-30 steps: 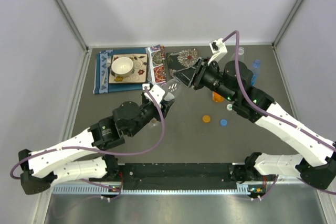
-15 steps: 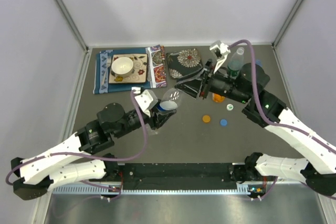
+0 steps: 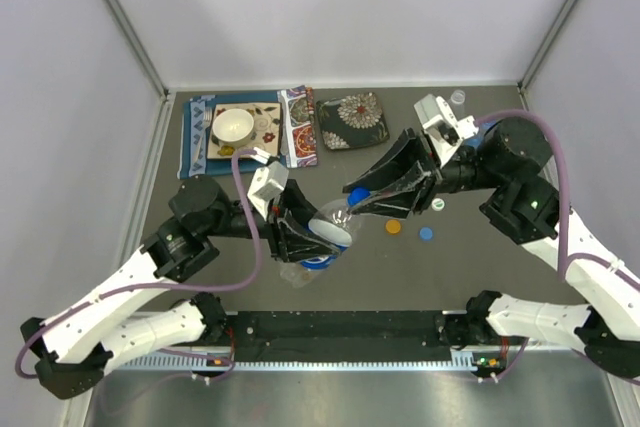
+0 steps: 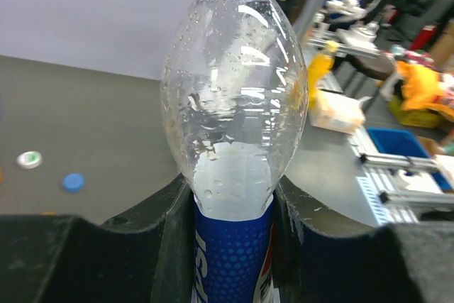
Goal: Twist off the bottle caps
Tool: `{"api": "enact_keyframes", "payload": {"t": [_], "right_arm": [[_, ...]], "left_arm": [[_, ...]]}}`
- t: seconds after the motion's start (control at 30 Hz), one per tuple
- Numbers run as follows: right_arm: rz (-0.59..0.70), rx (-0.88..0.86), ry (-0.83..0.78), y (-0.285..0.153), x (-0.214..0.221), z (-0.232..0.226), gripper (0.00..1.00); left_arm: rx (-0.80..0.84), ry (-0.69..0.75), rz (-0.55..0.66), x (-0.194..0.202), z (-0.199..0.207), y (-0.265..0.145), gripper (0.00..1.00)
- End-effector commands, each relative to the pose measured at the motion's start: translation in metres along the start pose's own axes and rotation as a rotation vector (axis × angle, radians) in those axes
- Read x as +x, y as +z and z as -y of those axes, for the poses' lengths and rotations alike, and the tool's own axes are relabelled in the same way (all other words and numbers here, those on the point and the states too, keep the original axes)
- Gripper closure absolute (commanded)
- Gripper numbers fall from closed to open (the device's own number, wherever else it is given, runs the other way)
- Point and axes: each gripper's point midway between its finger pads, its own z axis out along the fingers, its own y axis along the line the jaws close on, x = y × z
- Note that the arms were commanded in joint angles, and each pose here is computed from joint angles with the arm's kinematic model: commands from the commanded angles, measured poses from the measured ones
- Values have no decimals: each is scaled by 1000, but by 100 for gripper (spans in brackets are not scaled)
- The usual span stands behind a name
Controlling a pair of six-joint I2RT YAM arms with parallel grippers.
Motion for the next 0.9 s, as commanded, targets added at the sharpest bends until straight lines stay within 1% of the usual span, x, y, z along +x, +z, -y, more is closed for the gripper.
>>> {"api": "enact_keyframes", "payload": {"t": [0.0,0.07,0.1,0.3,0.43,0.6,0.63,0.7,0.73,0.77,0.8,0.83,0.87], "right_arm": [[-76,-222,-4,-7,10,-35,100],[-86,-263,-12,-10,10,-40,100],[-92,-296,-25,-13,11,-46,100],[-133,-470,-57,-27,20,-69,100],[-147,-534,-69,-33,27,-74,100],[-157,-522,-54,-34,37,-66,100],[-156,-501,-52,-34,37,-63,100],[-136,-401,-54,-29,30,-51,98],[-126,-347,-55,-28,26,-44,84],[-90,-225,-65,-25,15,-30,78],[-72,-163,-75,-24,9,-22,70],[-53,-95,-88,-24,3,-14,53],[-17,34,-102,-23,-8,4,48]], "left_arm": [[234,23,117,-35,33,-9,69],[254,-16,115,-34,32,-10,69],[274,-1,117,-33,33,-11,69],[304,-21,99,-28,28,-7,69],[326,-40,87,-23,25,-3,69],[319,-41,79,-21,21,-1,69],[307,-23,82,-20,19,-1,69],[258,-43,55,-15,11,1,69],[215,5,67,-17,4,2,70],[164,-31,31,-10,-3,2,70],[124,-26,19,-8,-10,2,70],[91,37,24,-11,-14,0,70],[23,41,25,-11,-26,0,70]]}}
